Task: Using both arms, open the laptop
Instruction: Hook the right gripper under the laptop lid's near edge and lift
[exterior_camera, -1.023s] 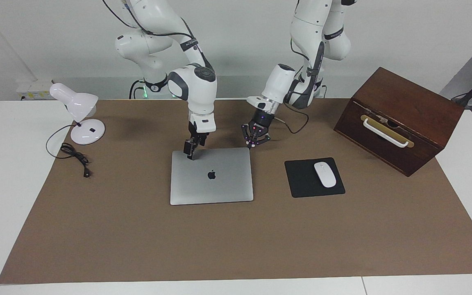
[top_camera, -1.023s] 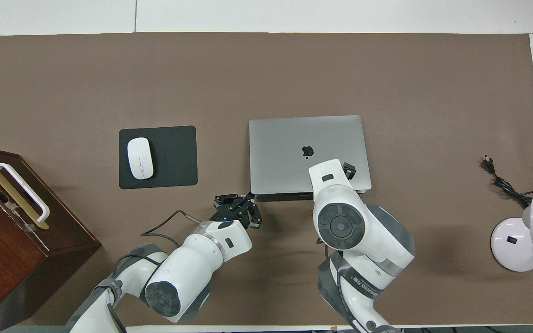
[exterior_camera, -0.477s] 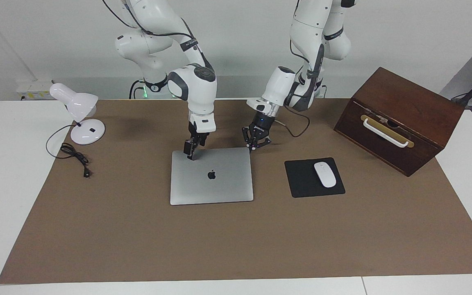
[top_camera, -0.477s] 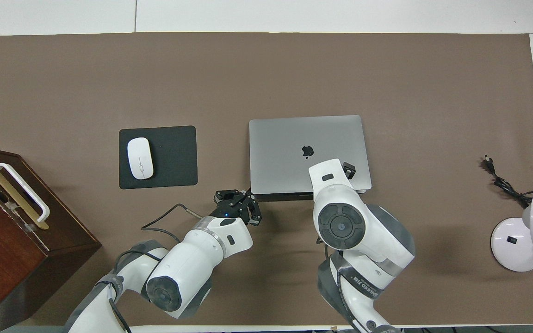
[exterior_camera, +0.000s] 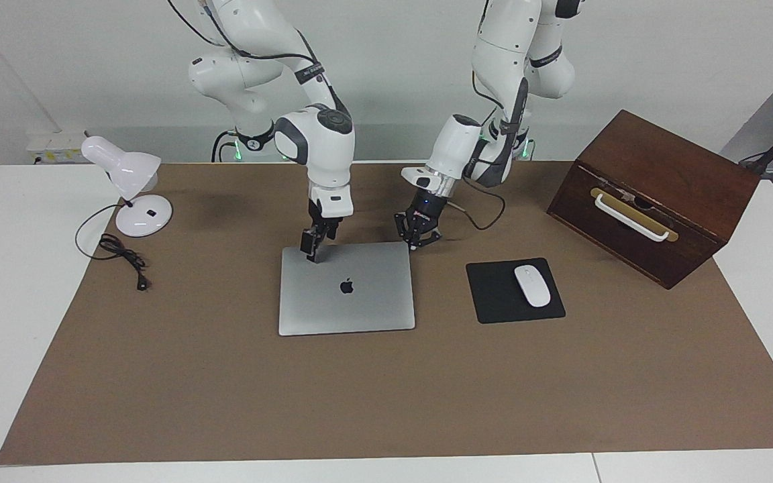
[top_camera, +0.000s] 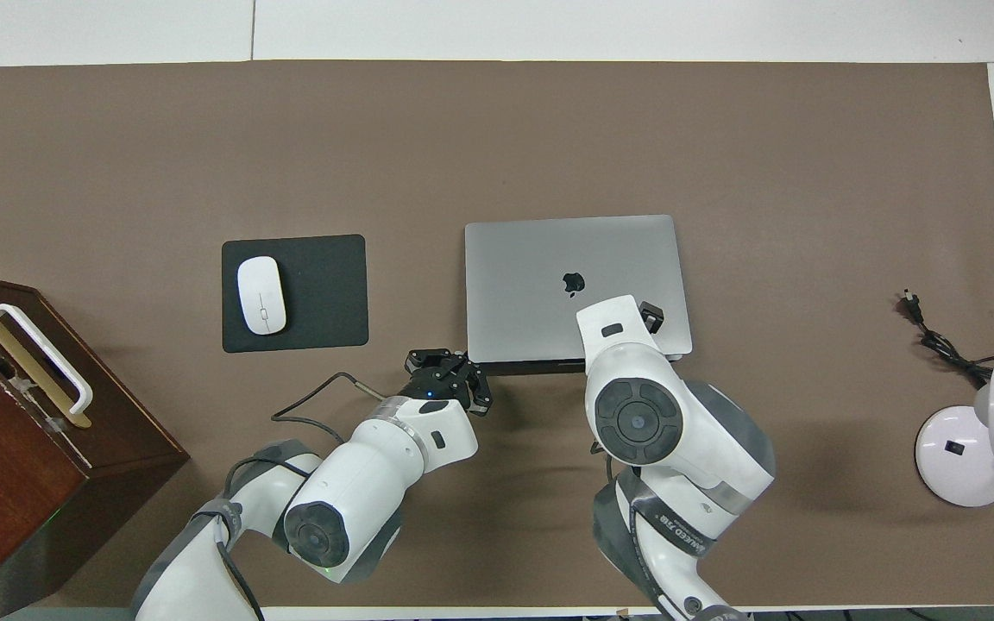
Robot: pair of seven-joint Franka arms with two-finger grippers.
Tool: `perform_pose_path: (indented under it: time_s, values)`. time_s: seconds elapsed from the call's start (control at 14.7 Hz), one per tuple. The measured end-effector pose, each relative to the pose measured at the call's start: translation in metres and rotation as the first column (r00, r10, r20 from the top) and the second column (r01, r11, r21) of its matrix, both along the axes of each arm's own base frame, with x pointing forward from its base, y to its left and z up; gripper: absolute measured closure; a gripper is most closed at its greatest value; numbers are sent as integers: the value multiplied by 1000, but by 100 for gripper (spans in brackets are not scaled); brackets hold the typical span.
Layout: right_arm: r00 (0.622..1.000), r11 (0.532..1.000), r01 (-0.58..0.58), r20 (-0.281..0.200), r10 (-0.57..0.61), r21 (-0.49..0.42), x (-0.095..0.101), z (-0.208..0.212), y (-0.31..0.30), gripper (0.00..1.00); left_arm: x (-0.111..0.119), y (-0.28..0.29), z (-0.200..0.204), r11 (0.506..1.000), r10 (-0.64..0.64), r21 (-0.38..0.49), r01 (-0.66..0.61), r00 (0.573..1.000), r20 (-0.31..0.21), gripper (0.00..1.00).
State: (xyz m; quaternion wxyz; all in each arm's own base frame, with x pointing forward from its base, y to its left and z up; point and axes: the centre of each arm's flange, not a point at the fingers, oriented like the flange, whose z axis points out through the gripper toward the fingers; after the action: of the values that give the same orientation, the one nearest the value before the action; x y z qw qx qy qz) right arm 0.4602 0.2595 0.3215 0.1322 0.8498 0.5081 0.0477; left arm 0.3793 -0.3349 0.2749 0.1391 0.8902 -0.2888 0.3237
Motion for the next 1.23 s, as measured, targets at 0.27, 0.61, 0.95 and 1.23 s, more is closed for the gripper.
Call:
perform_pose_path:
  time_s: [0.27, 0.61, 0.95, 1.23]
  values:
    - [1000, 1000, 0, 1, 0, 1, 0, 0, 0, 0, 0, 0, -3, 1000, -24, 19, 24, 1000, 10, 99]
    - [1000, 1000, 0, 2, 0, 2, 1, 1, 0, 0, 0, 0, -6, 999, -30, 26, 30, 999, 9, 99]
    - [1000, 1000, 1, 13, -1, 8, 6, 5, 3, 0, 1, 1, -4, 999, -28, 22, 28, 999, 16, 99]
    - [999, 1000, 13, 34, -14, 23, 20, 9, -1, 0, 3, 3, -3, 999, -25, 21, 25, 999, 21, 99]
